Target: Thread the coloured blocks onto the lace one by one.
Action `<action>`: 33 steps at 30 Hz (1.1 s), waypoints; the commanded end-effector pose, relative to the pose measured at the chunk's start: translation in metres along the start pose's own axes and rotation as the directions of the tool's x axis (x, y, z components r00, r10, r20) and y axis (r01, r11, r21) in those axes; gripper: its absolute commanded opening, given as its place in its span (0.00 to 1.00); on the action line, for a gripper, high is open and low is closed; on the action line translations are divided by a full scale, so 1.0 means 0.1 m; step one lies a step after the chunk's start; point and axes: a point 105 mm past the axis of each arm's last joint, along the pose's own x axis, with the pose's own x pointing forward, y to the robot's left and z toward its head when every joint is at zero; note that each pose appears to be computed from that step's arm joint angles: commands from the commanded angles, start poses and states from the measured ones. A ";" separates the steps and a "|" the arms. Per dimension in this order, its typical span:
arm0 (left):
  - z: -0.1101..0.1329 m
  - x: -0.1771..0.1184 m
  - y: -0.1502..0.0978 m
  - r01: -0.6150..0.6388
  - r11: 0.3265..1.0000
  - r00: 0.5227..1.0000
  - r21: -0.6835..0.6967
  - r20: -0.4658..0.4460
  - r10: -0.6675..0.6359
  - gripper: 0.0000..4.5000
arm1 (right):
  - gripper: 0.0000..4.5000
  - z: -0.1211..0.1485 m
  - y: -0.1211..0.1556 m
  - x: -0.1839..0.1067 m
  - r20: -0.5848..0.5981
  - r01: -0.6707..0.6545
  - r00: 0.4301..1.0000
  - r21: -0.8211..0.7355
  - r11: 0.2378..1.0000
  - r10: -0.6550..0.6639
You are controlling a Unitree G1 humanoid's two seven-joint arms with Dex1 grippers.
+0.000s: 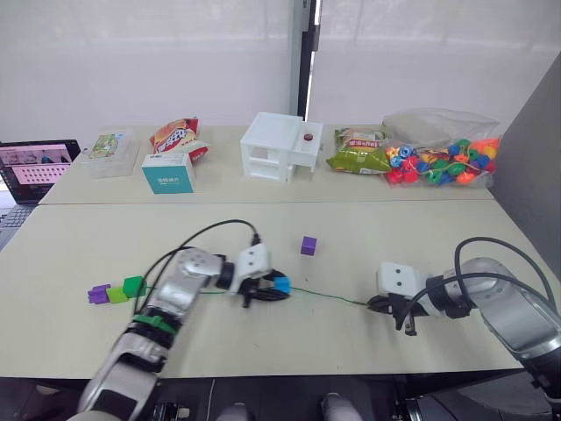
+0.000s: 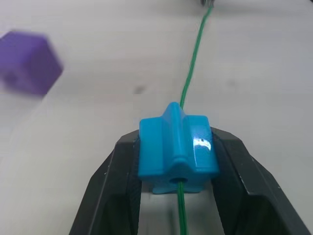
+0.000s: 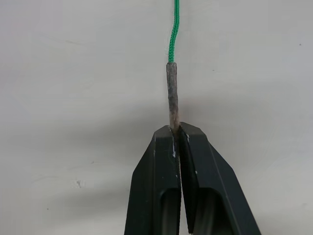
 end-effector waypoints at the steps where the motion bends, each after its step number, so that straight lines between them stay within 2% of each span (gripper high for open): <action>1: -0.25 -0.37 -0.03 -0.033 0.999 0.996 -0.024 -0.089 0.031 0.32 | 0.00 0.09 -0.04 -0.03 0.015 0.010 1.000 -0.039 0.999 -0.010; 3: -0.51 -0.95 -0.02 -0.123 0.990 0.974 -0.074 -0.201 0.106 0.32 | 0.00 0.11 -0.05 0.00 0.026 0.005 1.000 -0.045 0.999 -0.004; 5: -0.65 -1.26 -0.06 -0.181 0.978 0.952 -0.104 -0.269 0.148 0.32 | 0.00 0.11 -0.04 0.02 0.028 -0.005 1.000 -0.050 0.999 0.006; 8: -0.77 -1.49 -0.11 -0.221 0.967 0.933 -0.126 -0.316 0.172 0.32 | 0.00 0.13 -0.04 0.05 0.035 -0.009 0.999 -0.051 0.999 0.011; 11: -0.90 -1.83 -0.13 -0.309 0.941 0.891 -0.134 -0.388 0.237 0.32 | 0.00 0.15 -0.04 0.07 0.046 -0.011 0.999 -0.055 0.998 0.013; 16: -1.00 -2.12 -0.17 -0.362 0.923 0.847 -0.129 -0.460 0.268 0.32 | 0.00 0.17 -0.05 0.09 0.052 -0.012 0.999 -0.062 0.998 0.015; 18: -1.02 -2.24 -0.15 -0.390 0.913 0.819 -0.118 -0.499 0.285 0.55 | 0.00 0.17 -0.06 0.11 0.053 -0.015 0.998 -0.062 0.998 0.018; 19: -1.02 -2.30 -0.13 -0.401 0.909 0.808 -0.111 -0.511 0.294 0.62 | 0.00 0.17 -0.05 0.11 0.052 -0.016 0.998 -0.063 0.998 0.020; 24: -0.83 -2.31 0.01 -0.413 0.904 0.836 -0.109 -0.440 0.329 0.98 | 0.00 0.17 -0.06 0.12 0.053 -0.015 0.998 -0.062 0.998 0.019; 31: -0.28 -2.19 0.27 -0.380 0.921 0.907 -0.082 -0.226 0.354 0.99 | 0.00 0.15 -0.05 0.12 0.055 -0.015 0.998 -0.053 0.998 0.018; 33: -0.04 -2.05 0.36 -0.357 0.931 0.929 -0.075 -0.133 0.345 0.99 | 0.00 0.15 -0.05 0.12 0.056 -0.015 0.998 -0.050 0.999 0.018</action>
